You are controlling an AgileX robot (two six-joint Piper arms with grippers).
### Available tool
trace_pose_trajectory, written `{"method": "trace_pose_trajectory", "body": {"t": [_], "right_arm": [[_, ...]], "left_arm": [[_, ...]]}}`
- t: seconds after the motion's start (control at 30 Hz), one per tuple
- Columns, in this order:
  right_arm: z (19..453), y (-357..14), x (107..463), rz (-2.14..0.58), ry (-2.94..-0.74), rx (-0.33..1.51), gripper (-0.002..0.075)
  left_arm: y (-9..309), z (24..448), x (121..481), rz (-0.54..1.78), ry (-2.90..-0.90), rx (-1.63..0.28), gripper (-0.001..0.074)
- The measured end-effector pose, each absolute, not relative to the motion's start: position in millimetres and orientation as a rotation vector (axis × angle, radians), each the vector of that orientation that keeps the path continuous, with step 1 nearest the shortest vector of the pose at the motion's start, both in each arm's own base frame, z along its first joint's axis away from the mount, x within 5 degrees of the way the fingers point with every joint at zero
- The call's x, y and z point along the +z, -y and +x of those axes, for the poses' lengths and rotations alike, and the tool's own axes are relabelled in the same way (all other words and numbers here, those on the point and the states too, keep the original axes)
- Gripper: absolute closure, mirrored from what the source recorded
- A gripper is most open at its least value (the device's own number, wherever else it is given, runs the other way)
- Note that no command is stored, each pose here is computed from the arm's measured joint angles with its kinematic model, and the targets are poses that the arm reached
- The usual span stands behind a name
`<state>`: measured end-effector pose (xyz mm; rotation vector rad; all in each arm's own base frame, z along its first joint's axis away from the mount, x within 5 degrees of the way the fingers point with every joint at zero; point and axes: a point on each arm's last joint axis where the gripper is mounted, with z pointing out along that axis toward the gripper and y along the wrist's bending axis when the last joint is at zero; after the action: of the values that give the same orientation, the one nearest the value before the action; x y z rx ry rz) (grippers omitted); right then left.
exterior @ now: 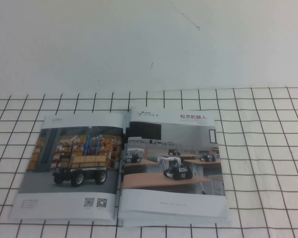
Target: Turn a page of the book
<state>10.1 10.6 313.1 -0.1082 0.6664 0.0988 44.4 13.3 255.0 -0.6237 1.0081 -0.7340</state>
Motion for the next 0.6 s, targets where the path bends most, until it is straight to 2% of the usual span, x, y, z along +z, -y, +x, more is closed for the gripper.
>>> {"method": "trace_pose_trajectory", "body": {"t": [0.13,0.23,0.33,0.47,0.6], "right_arm": [[-23,-8,370,-0.065,-0.565,0.176,0.0728],[-44,-6,410,-0.026,-0.582,0.250,0.0728],[-49,-5,444,-0.028,-0.654,0.194,0.0728],[-28,-1,469,-0.007,-0.804,0.095,0.0728],[16,6,467,0.063,-1.066,0.015,0.0728]], "left_arm": [[-12,21,311,-0.420,-0.829,-0.635,0.0738],[-7,-7,356,-0.219,-0.705,-0.473,0.0738],[-3,-31,391,-0.099,-0.666,-0.333,0.0738],[-1,-32,425,-0.045,-0.801,-0.204,0.0738],[-1,0,430,-0.018,-1.117,-0.092,0.0738]]}}
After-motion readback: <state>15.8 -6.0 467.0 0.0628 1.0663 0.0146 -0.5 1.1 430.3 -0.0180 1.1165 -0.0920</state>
